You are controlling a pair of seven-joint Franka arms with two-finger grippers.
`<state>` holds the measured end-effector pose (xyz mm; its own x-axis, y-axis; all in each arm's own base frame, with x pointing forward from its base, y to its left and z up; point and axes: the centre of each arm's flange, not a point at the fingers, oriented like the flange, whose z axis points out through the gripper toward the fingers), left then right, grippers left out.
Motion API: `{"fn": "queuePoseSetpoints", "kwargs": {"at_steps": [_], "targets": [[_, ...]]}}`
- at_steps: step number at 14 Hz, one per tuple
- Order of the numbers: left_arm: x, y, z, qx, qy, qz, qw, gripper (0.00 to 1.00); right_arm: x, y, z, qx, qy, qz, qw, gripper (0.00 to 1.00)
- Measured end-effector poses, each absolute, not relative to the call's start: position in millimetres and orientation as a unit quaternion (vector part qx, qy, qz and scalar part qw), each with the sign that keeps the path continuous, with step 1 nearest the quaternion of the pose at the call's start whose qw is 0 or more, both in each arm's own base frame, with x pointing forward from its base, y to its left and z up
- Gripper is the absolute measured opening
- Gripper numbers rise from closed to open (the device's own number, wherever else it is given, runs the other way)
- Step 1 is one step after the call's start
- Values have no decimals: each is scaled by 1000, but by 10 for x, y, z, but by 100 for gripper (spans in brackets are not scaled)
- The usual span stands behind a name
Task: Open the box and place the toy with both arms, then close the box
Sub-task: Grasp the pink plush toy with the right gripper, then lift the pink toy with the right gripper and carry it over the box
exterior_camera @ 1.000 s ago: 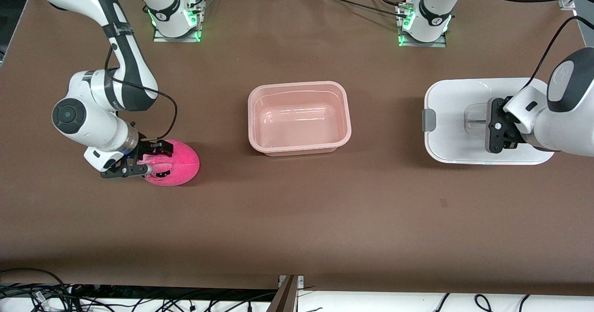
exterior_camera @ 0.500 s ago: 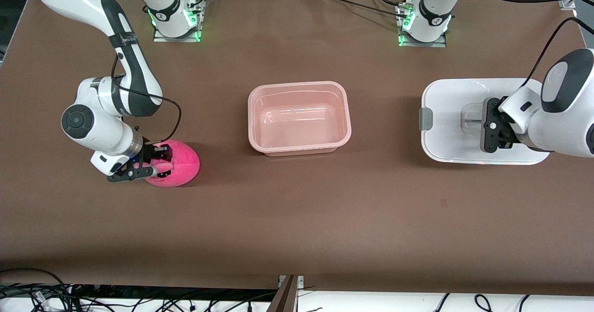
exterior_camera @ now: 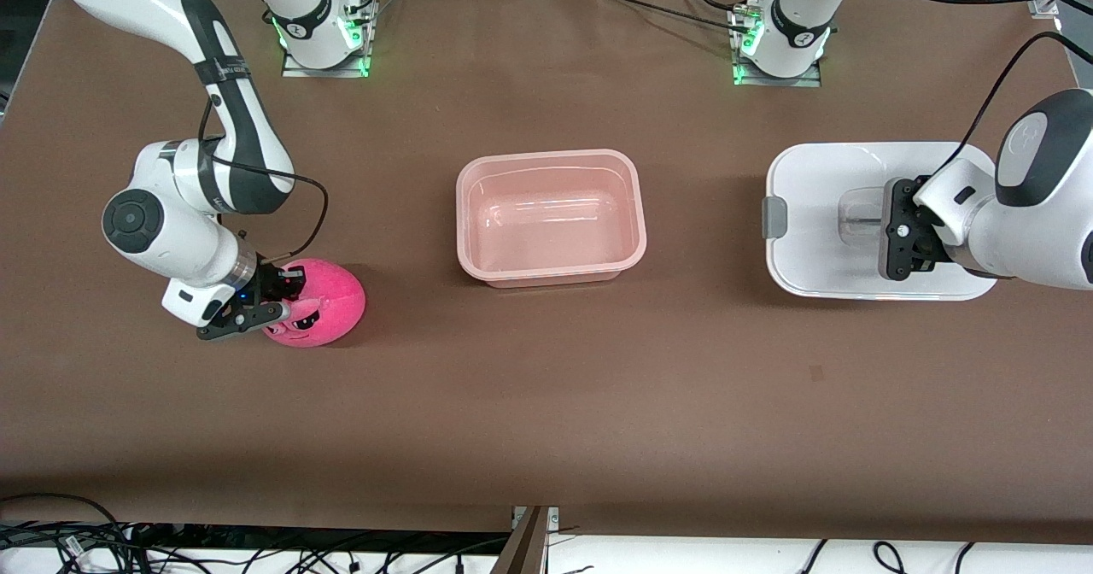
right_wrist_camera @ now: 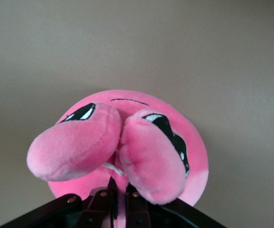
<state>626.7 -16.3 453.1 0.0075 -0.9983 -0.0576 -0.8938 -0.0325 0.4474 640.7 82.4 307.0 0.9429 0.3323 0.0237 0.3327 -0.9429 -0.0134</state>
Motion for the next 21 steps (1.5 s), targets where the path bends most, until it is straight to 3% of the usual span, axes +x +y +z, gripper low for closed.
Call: {"fn": "queuePoseSetpoints", "kwargs": {"at_steps": [3,7,12,17,21], "targets": [[6266,-163,4530,695,-681,-182,144,7,6471,985,3293,-977,-213,-22,9,8],[6266,-161,4528,695,-680,-182,144,7,6423,1753,4004,-946,-324,9,12,8],[6265,-161,4527,695,-680,-182,144,7,5952,3079,4655,-894,-447,11,21,8],[6265,-164,4526,695,-680,-183,144,7,5503,3862,4805,-819,-572,-2,40,8],[6264,-164,4525,695,-680,-183,144,7,5133,4346,4799,-773,-634,-1,20,8]]}}
